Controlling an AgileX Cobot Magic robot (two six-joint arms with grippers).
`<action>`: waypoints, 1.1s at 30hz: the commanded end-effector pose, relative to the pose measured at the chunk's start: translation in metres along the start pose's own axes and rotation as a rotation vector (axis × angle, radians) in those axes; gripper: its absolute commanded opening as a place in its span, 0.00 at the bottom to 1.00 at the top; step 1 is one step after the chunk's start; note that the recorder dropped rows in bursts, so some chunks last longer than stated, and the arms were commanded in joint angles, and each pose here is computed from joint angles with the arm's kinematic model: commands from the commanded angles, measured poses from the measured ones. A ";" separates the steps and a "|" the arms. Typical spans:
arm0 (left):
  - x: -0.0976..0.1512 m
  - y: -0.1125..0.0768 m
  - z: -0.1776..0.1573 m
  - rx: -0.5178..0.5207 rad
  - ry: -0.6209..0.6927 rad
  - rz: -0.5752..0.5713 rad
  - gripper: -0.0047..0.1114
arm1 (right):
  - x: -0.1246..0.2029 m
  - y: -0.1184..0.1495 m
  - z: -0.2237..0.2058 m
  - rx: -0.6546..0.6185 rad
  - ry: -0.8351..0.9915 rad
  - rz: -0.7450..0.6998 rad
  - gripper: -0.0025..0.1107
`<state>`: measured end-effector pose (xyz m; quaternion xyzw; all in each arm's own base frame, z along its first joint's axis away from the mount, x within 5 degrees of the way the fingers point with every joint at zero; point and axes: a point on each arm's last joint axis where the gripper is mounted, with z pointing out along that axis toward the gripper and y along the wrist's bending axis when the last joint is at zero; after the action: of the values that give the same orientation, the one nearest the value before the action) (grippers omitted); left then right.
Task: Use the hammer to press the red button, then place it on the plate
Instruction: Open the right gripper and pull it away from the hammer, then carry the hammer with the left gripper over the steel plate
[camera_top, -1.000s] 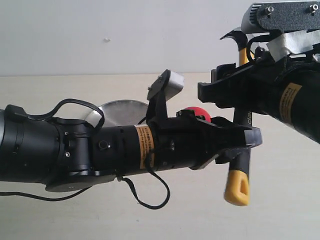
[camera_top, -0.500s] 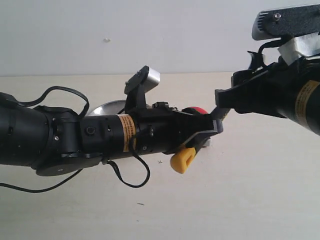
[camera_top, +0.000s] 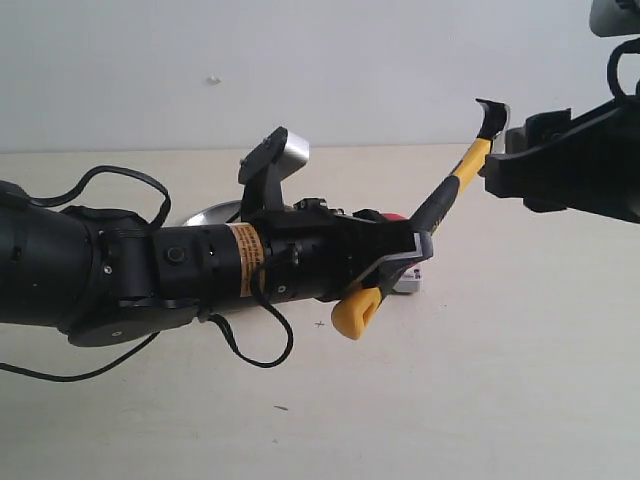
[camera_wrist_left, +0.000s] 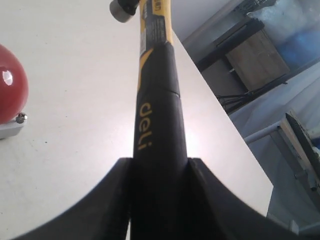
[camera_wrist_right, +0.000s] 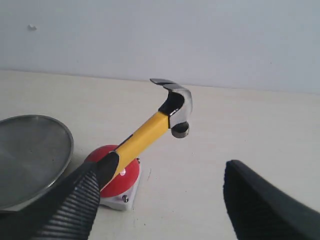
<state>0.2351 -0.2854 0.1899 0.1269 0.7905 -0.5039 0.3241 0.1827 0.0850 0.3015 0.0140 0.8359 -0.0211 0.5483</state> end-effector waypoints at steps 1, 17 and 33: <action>-0.012 -0.012 -0.004 0.094 -0.051 0.051 0.04 | 0.007 -0.004 -0.004 0.001 0.032 -0.005 0.62; -0.032 0.007 -0.023 -0.029 -0.027 0.126 0.04 | 0.075 -0.042 -0.017 0.011 0.053 0.053 0.62; -0.028 0.050 -0.056 -0.032 -0.077 0.019 0.04 | 0.117 -0.054 -0.023 -0.064 0.104 0.093 0.62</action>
<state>0.2630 -0.2101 0.1725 0.1065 0.8235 -0.4412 0.3403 0.1131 0.0306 0.2041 0.0443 0.8639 0.0249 0.5011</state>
